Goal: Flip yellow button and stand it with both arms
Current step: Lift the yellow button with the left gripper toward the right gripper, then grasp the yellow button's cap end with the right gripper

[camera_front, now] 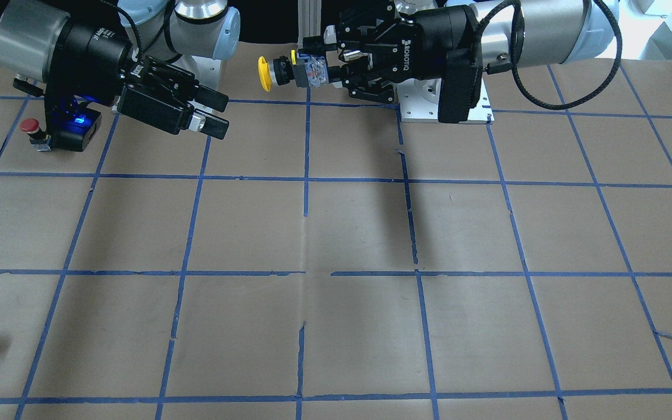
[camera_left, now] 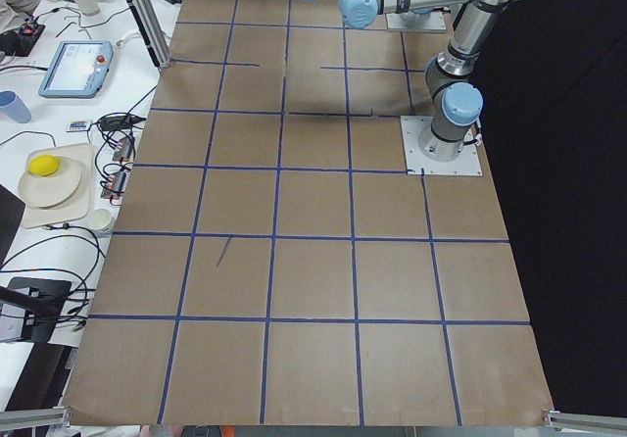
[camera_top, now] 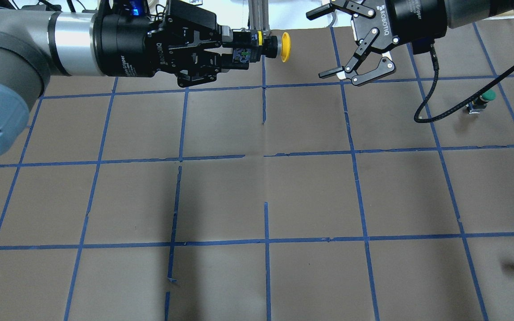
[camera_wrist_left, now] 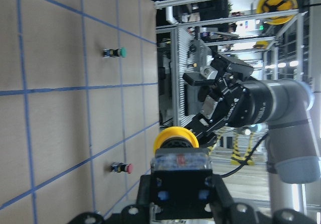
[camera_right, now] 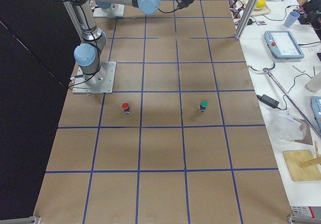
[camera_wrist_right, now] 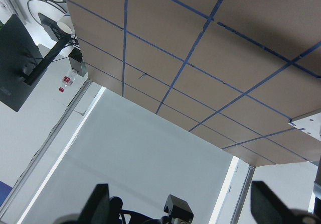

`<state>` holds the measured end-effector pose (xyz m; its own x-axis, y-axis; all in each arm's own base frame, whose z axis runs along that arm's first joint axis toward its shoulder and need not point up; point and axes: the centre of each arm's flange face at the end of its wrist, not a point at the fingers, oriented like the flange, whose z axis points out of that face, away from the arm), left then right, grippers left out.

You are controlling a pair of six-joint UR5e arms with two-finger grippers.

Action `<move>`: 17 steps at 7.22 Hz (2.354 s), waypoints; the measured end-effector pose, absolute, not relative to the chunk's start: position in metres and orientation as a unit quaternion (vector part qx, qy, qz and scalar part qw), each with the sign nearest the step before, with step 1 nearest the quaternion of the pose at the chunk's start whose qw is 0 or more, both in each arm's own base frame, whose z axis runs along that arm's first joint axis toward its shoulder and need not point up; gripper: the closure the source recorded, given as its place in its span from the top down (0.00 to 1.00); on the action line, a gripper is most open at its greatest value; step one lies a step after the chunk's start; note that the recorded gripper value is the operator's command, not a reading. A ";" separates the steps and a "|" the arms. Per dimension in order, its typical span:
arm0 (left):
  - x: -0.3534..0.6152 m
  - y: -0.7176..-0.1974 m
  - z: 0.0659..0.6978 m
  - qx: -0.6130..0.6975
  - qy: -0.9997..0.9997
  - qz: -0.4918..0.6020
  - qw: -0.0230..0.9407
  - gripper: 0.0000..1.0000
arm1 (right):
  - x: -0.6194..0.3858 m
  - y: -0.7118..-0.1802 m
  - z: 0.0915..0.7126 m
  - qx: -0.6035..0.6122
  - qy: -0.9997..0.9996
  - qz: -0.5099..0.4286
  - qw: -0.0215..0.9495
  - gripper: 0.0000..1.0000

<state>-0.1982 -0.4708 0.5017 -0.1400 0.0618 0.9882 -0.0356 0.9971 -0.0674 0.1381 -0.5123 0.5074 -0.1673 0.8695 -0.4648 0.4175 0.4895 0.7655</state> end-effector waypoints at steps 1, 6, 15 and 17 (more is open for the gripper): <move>-0.201 -0.471 0.503 -0.012 -0.744 0.042 0.667 0.29 | 0.141 -0.512 0.511 0.440 0.718 0.245 0.481 1.00; -0.203 -0.467 0.491 -0.019 -0.720 0.060 0.691 0.29 | 0.149 -0.491 0.545 0.441 0.691 0.253 0.515 1.00; -0.203 -0.468 0.489 -0.025 -0.719 0.066 0.691 0.29 | 0.168 -0.467 0.538 0.452 0.672 0.290 0.510 0.55; -0.203 -0.467 0.485 -0.027 -0.719 0.069 0.691 0.29 | 0.168 -0.467 0.539 0.453 0.669 0.292 0.513 0.26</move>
